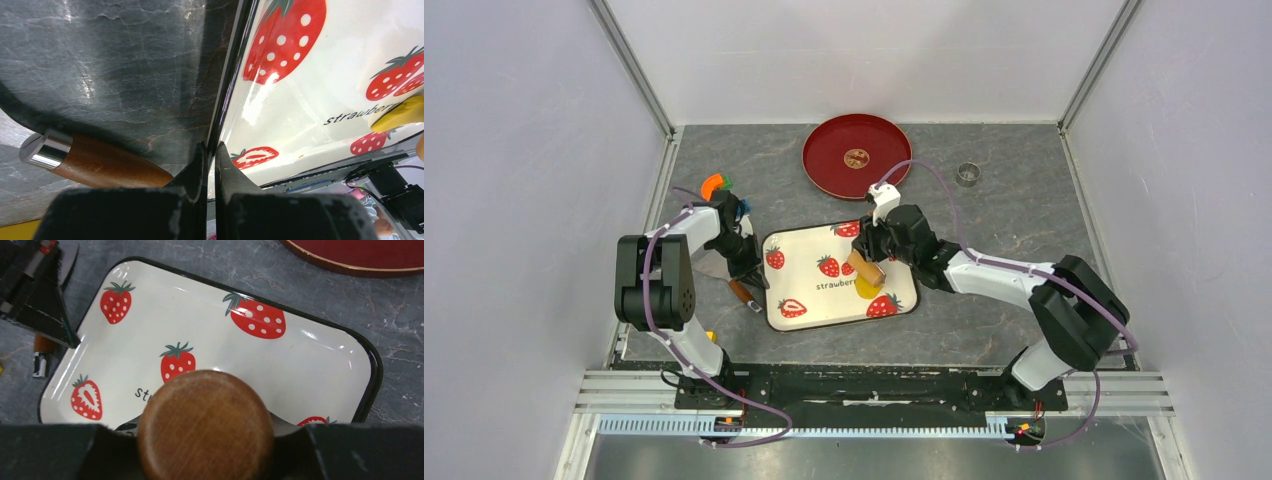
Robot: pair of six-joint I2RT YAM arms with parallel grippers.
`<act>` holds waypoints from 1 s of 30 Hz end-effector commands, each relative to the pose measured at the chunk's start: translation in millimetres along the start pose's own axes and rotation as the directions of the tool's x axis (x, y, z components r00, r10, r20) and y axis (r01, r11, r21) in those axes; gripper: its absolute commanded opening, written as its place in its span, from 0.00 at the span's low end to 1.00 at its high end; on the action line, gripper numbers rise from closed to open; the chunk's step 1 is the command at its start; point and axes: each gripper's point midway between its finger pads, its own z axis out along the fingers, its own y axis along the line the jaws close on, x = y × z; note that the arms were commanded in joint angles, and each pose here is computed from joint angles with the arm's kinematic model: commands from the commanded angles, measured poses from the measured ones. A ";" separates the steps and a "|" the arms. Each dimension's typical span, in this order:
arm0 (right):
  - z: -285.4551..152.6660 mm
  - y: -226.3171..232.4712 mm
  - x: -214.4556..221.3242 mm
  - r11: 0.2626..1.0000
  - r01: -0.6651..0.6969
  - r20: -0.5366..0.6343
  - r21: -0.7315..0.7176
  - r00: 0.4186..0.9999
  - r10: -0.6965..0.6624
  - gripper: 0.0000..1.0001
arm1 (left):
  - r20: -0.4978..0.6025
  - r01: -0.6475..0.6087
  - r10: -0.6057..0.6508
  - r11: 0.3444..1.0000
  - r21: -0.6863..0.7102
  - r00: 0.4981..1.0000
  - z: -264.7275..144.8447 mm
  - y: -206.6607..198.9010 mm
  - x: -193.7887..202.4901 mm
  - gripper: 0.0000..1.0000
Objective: Roll out the dumpling wrappers from the dough
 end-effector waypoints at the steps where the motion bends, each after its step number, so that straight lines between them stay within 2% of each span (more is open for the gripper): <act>1: 11.1 -1.7 -10.0 1.000 0.028 0.077 -0.004 0.997 -0.028 0.00 | -0.025 -0.039 0.039 0.999 -0.008 0.999 3.4 6.2 1.3 0.02; 14: -25.1 -58.1 125.4 0.981 0.126 -0.175 0.147 0.979 -0.100 0.00 | -0.022 -0.046 0.046 0.999 -0.008 0.999 2.9 5.3 -2.1 0.02; 20: -41.7 -77.2 169.2 0.966 0.110 -0.279 0.232 0.959 -0.042 0.00 | -0.021 -0.046 0.046 0.999 -0.003 0.999 2.5 4.0 -3.5 0.02; 30: -67.9 -85.5 225.1 0.961 0.070 -0.395 0.267 0.918 0.043 0.00 | -0.020 -0.051 0.051 0.999 -0.003 0.999 1.0 3.2 -5.0 0.02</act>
